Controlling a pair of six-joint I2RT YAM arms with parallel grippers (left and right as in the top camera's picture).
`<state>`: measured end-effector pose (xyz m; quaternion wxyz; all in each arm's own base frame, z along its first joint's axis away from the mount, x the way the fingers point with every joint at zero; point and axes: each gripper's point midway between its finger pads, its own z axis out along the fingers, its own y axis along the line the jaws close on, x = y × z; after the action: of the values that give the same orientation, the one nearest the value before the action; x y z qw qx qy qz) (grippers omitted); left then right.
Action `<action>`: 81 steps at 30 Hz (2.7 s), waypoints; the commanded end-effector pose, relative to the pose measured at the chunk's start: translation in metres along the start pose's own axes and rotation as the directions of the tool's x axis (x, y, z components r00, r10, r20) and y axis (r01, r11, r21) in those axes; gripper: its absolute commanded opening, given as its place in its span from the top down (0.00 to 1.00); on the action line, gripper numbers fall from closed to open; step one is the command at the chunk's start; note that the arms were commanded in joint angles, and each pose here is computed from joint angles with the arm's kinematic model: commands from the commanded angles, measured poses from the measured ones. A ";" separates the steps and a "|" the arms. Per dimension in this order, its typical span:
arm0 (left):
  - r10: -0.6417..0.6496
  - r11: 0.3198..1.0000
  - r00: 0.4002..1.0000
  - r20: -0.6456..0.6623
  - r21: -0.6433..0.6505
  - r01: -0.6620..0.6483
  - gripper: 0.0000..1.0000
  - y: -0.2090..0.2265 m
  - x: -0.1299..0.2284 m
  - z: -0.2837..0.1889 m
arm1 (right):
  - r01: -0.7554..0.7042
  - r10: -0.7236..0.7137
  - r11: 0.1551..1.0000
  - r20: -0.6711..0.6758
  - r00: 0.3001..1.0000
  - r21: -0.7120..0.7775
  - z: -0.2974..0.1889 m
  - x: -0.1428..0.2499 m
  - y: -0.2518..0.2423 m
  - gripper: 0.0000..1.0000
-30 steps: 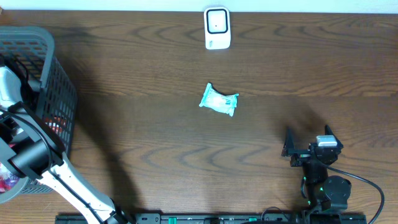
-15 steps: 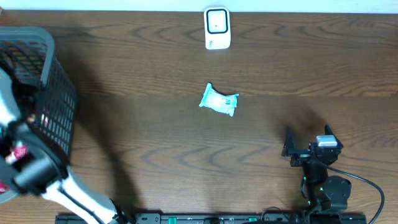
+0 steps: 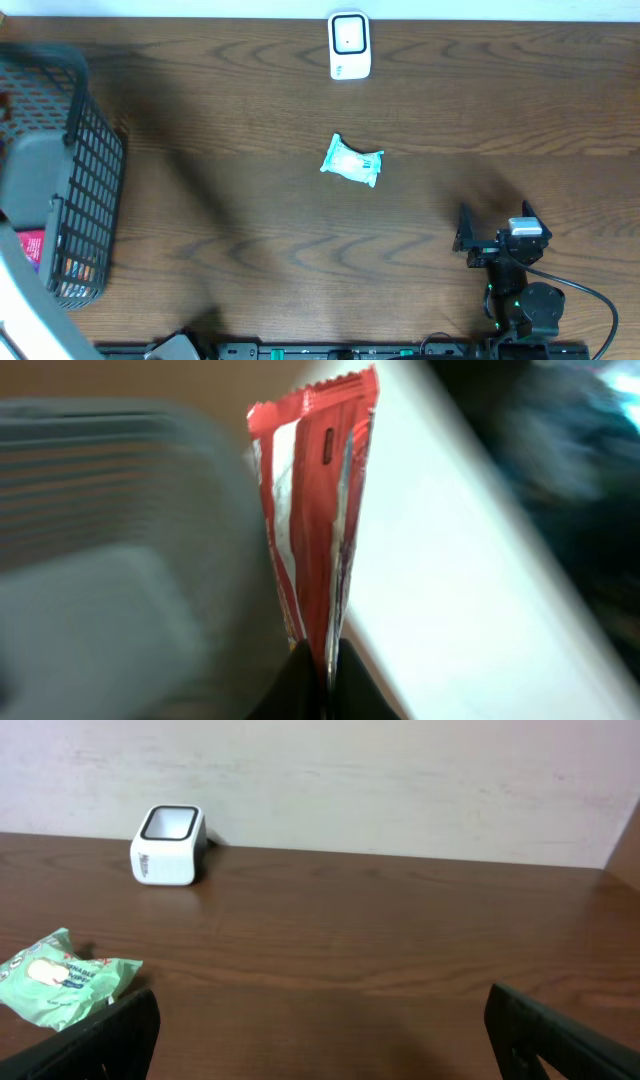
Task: Scan the item barcode
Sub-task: 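Carry the orange bar out and set it beside the wipes, then reach the left gripper into the basket and grasp the pink liner pack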
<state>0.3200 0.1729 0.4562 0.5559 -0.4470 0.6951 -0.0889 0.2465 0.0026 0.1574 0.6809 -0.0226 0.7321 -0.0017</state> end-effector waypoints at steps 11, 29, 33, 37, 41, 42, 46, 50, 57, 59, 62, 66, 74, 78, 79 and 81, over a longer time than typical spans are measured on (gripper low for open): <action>0.578 0.778 0.695 -0.427 0.544 -0.314 0.93 -0.148 0.267 -0.028 | 0.008 -0.008 1.000 0.002 1.000 0.008 0.000 0.000 -0.002 0.01; 0.775 0.493 0.172 -0.609 0.411 -0.766 0.33 -0.055 0.506 0.075 | 0.008 -0.008 1.000 0.002 1.000 0.008 0.000 0.000 -0.002 0.01; 0.781 0.504 0.199 -0.591 0.410 -0.760 0.22 -0.068 0.488 0.072 | 0.008 -0.008 1.000 0.002 1.000 0.008 0.000 0.000 -0.002 0.01; 0.780 0.565 0.319 -0.538 0.388 -0.728 0.19 -0.099 0.432 0.066 | 0.008 -0.008 1.000 0.002 1.000 0.008 0.000 0.000 -0.002 0.01; 0.739 0.660 0.503 -0.449 0.332 -0.674 0.19 -0.120 0.343 0.060 | 0.008 -0.008 1.000 0.002 1.000 0.008 0.000 0.000 -0.002 0.01; 0.722 0.682 0.542 -0.430 0.312 -0.661 0.19 -0.120 0.322 0.058 | 0.008 -0.008 1.000 0.001 1.000 0.008 0.000 0.000 -0.002 0.01; 0.612 0.780 0.722 -0.324 0.096 -0.618 0.09 -0.083 0.202 0.058 | 0.008 -0.008 1.000 0.002 1.000 0.008 0.000 0.000 -0.002 0.01; 0.387 0.869 0.888 -0.250 -0.223 -0.442 0.02 -0.001 0.104 0.051 | 0.008 -0.008 1.000 0.002 1.000 0.008 0.000 0.000 -0.002 0.01; 0.021 0.739 0.982 -0.187 -0.659 -0.142 0.02 0.158 0.046 0.035 | 0.008 -0.008 1.000 0.002 1.000 0.008 0.000 0.000 -0.002 0.01; -0.065 0.672 0.982 -0.179 -0.736 -0.090 0.02 0.197 0.050 0.035 | 0.008 -0.008 1.000 0.002 1.000 0.008 0.000 0.000 -0.002 0.01; -0.182 0.571 0.968 -0.172 -0.820 -0.039 0.02 0.245 0.069 0.037 | 0.008 -0.008 1.000 0.002 1.000 0.008 0.000 0.000 -0.002 0.01; -0.268 0.451 0.944 -0.190 -0.891 -0.052 0.02 0.299 0.099 0.044 | 0.008 -0.008 1.000 0.002 1.000 0.008 0.000 0.000 -0.002 0.01; -0.258 0.442 0.908 -0.330 -0.876 -0.193 0.02 0.346 0.130 0.089 | 0.008 -0.008 1.000 0.002 1.000 0.008 0.000 0.000 -0.002 0.01; -0.281 0.426 0.902 -0.326 -0.885 -0.187 0.02 0.360 0.140 0.104 | 0.008 -0.008 1.000 0.002 1.000 0.008 0.000 0.000 -0.002 0.01; -0.286 0.422 0.898 -0.333 -0.885 -0.194 0.02 0.364 0.145 0.108 | 0.008 -0.008 1.000 0.002 1.000 0.008 0.000 0.000 -0.002 0.01; -0.301 0.410 0.887 -0.351 -0.887 -0.211 0.02 0.373 0.154 0.113 | 0.008 -0.008 1.000 0.002 1.000 0.008 0.000 0.000 -0.002 0.01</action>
<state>0.2275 0.3203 0.0935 0.0638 -0.6667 0.7212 0.1769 0.2465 0.0025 0.1575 0.6810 -0.0224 0.7319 -0.0018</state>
